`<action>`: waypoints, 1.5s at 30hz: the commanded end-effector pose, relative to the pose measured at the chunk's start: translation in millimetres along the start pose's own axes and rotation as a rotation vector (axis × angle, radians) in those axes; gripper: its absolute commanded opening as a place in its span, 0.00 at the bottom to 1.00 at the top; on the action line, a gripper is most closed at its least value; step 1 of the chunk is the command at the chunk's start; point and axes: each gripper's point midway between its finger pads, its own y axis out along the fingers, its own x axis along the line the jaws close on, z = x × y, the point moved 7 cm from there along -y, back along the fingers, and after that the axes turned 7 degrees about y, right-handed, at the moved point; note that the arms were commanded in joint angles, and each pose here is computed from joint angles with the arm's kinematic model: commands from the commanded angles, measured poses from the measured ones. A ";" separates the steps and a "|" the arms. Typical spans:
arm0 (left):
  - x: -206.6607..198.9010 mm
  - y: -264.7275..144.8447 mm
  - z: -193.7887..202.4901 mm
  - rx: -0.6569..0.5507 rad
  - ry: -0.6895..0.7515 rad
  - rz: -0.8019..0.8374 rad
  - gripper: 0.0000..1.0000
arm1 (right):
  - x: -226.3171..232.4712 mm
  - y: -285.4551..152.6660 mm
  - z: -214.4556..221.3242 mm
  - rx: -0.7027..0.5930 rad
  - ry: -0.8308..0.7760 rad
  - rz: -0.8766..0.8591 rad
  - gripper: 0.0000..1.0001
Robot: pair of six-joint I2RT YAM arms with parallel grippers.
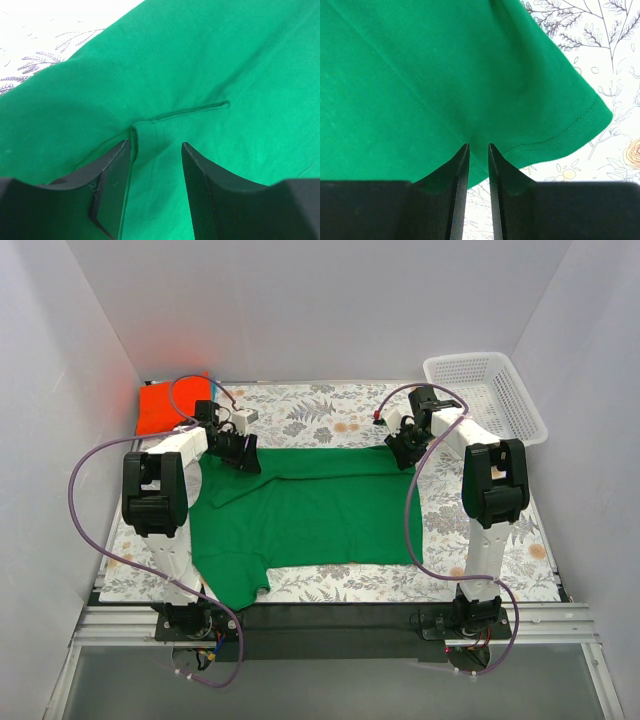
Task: Fold and stack the t-shirts
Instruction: Fold the tshirt
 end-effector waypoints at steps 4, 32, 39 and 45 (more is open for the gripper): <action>-1.5 2.0 -8.6 -0.029 0.012 0.015 0.43 | 1.3 0.6 2.6 0.018 0.008 -0.006 0.27; -115.9 -45.2 28.4 0.071 0.213 0.199 0.19 | -3.2 -11.1 -6.4 -0.005 -0.020 0.023 0.27; -83.9 -86.4 -20.3 -0.078 0.162 0.153 0.43 | -17.2 -29.9 -46.1 -0.120 -0.028 0.062 0.28; 23.2 -120.3 -65.9 -0.259 -0.091 -0.097 0.48 | -46.7 -24.1 -69.4 -0.161 0.021 0.118 0.37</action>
